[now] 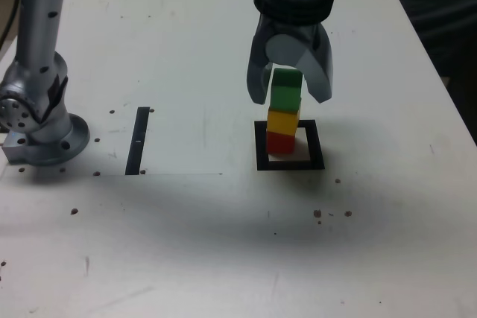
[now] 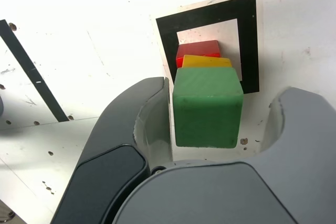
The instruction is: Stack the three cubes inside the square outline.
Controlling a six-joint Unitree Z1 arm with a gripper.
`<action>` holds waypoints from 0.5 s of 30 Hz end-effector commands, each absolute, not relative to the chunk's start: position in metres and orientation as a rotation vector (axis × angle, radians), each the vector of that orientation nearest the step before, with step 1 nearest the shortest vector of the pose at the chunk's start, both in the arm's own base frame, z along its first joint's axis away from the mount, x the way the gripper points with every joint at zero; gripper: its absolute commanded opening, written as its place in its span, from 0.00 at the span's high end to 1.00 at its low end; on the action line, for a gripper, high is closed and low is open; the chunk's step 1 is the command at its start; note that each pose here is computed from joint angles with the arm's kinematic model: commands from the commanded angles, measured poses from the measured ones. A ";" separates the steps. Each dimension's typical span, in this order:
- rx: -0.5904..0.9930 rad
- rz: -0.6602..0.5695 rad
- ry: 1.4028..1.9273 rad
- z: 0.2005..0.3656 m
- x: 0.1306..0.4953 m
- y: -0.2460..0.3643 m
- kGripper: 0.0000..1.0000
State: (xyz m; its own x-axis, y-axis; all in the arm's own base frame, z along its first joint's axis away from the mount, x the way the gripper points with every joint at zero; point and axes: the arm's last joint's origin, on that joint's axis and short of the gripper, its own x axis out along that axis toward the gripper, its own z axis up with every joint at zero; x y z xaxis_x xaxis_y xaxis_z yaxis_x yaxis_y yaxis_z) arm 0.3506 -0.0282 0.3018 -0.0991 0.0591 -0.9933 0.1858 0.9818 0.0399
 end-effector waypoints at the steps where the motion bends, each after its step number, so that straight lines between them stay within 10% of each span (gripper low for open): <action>1: 0.190 -0.103 1.648 0.310 0.345 -0.027 0.01; 15: 0.211 -0.027 1.600 0.349 0.275 -0.018 0.01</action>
State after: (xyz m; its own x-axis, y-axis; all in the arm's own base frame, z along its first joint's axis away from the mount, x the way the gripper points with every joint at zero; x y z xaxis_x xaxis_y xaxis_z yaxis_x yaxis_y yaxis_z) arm 0.2849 -0.0196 0.3471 -0.0200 0.1092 -0.9938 0.1637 0.9810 0.1045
